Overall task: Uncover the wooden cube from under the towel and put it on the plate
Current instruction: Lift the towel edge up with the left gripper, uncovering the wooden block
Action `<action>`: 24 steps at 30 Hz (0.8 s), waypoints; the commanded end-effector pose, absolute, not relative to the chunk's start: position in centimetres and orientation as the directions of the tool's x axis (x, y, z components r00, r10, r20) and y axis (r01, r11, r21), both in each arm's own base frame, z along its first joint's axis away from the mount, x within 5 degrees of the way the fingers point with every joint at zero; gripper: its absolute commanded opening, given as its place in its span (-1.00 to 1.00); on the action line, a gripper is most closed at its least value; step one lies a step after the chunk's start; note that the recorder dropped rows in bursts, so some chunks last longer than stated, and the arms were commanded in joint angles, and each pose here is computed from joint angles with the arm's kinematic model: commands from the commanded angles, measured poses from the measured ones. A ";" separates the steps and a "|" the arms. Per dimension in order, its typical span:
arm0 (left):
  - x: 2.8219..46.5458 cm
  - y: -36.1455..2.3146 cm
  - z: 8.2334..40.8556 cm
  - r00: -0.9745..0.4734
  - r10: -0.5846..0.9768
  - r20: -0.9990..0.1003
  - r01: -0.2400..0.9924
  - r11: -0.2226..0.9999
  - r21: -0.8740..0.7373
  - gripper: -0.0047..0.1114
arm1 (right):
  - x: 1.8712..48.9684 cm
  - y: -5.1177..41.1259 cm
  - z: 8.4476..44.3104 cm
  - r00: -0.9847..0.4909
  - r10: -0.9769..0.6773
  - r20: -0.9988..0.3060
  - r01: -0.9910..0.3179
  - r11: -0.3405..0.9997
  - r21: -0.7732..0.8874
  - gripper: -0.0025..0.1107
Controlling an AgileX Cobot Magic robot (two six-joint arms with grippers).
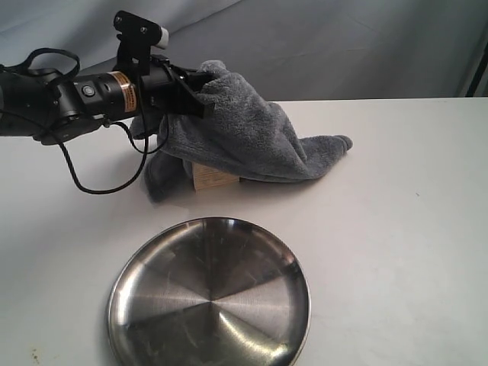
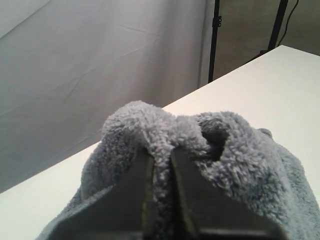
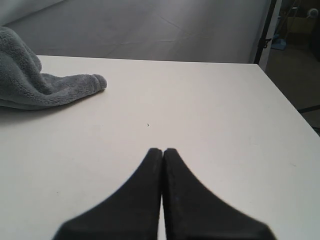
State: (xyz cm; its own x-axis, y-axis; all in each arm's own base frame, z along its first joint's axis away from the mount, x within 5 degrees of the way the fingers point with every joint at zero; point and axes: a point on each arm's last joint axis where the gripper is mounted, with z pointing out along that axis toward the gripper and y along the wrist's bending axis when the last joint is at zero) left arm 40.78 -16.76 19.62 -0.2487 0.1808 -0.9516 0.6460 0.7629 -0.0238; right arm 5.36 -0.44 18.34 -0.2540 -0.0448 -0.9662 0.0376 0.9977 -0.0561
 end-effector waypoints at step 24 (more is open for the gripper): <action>37.0 -18.4 28.5 0.115 -0.045 -0.992 0.852 0.519 0.075 -0.92 | 5.3 -0.5 18.3 -0.252 -0.036 -0.967 0.045 0.998 -0.049 -0.96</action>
State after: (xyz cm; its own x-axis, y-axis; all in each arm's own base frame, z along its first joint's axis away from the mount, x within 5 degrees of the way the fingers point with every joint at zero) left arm 37.76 -18.12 27.33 0.0760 0.0195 -0.9969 0.8232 0.5630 0.0738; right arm 5.36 -0.44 18.34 -0.2540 -0.0448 -0.9662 0.0376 0.9977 -0.0561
